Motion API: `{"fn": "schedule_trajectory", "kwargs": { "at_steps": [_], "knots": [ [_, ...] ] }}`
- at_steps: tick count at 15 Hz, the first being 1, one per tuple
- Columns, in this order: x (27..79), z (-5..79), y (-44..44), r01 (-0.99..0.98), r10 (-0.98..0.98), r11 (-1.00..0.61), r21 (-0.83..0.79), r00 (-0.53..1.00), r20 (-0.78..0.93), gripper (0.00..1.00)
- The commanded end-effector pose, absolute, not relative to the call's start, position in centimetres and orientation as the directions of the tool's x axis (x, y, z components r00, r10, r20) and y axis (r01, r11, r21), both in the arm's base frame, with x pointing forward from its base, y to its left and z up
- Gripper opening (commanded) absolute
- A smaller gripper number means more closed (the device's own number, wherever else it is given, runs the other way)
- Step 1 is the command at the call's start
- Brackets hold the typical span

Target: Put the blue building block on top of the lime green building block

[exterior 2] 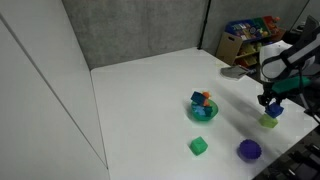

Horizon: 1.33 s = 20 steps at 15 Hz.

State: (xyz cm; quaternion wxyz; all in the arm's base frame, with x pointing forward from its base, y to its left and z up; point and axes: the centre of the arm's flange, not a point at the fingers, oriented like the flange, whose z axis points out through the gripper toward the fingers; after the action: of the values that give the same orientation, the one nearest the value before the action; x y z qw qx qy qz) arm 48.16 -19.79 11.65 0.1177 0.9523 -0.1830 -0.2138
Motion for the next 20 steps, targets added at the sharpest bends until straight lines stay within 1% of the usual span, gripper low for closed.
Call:
{"fn": "schedule_trajectory", "kwargs": {
  "at_steps": [1, 9, 15, 16, 17, 18, 19, 20],
  "knots": [
    [47.0, 12.3, -20.7, -0.306, -0.364, -0.93, 0.205, 0.852, -0.376, 0.31],
    [46.2, 11.5, -21.7, -0.323, -0.342, -0.939, 0.115, 0.852, -0.397, 0.31],
    [46.0, 11.4, -22.3, -0.338, -0.354, -0.934, 0.113, 0.849, -0.391, 0.31],
    [46.0, 11.4, -22.4, -0.339, -0.356, -0.934, 0.114, 0.849, -0.39, 0.47],
    [46.0, 11.4, -22.5, -0.34, -0.357, -0.933, 0.114, 0.849, -0.39, 0.59],
    [46.0, 11.4, -22.5, -0.341, -0.358, -0.933, 0.114, 0.849, -0.389, 0.8],
    [45.9, 11.4, -22.5, -0.342, -0.358, -0.933, 0.113, 0.849, -0.389, 0.82],
    [45.9, 11.4, -22.6, -0.342, -0.358, -0.933, 0.114, 0.849, -0.389, 0.89]
  ]
}}
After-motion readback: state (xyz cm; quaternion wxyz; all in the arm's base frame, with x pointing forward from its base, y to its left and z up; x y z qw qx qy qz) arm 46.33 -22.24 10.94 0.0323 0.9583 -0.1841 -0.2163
